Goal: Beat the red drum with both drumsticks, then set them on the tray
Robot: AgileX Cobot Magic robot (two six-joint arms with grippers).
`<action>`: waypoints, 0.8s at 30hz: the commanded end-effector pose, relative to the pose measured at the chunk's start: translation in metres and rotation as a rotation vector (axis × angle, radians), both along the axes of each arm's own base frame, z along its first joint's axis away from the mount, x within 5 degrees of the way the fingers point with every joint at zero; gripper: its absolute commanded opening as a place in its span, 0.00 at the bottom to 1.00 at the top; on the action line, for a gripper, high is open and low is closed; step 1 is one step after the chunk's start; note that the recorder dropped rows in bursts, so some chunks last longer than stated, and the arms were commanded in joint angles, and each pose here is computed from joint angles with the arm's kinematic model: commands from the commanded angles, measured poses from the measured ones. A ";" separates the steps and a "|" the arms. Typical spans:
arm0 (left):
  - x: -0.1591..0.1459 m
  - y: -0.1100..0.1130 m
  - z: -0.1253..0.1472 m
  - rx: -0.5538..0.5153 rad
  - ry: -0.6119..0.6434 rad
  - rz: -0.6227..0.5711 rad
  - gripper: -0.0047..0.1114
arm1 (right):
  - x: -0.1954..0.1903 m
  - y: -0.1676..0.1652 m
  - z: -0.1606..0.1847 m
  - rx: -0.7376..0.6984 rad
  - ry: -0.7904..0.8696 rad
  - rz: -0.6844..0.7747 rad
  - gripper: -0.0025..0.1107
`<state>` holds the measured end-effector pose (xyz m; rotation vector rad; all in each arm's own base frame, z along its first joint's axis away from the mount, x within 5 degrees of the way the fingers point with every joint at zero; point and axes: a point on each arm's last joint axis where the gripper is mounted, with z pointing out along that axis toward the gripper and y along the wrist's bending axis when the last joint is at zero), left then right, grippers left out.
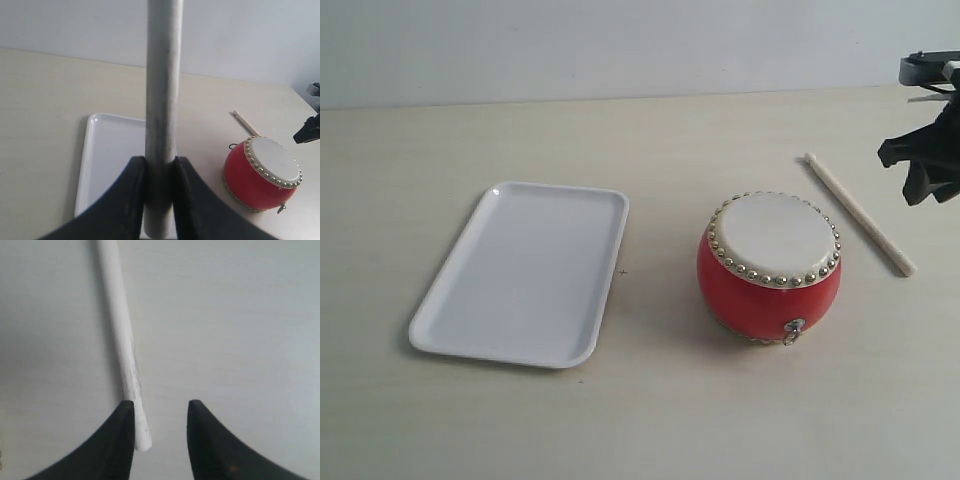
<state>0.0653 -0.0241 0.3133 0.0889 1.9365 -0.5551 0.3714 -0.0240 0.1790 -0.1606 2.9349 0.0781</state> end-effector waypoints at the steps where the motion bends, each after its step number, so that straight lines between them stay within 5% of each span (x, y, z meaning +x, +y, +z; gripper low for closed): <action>1: 0.001 0.000 0.000 -0.003 -0.014 -0.001 0.04 | -0.005 0.006 -0.001 0.017 0.040 0.015 0.32; 15: 0.001 0.000 0.000 -0.003 -0.014 -0.001 0.04 | -0.005 0.029 -0.004 -0.130 0.061 0.190 0.42; 24: 0.000 -0.001 0.000 -0.005 -0.011 -0.002 0.04 | -0.001 0.029 -0.039 -0.134 0.157 0.205 0.42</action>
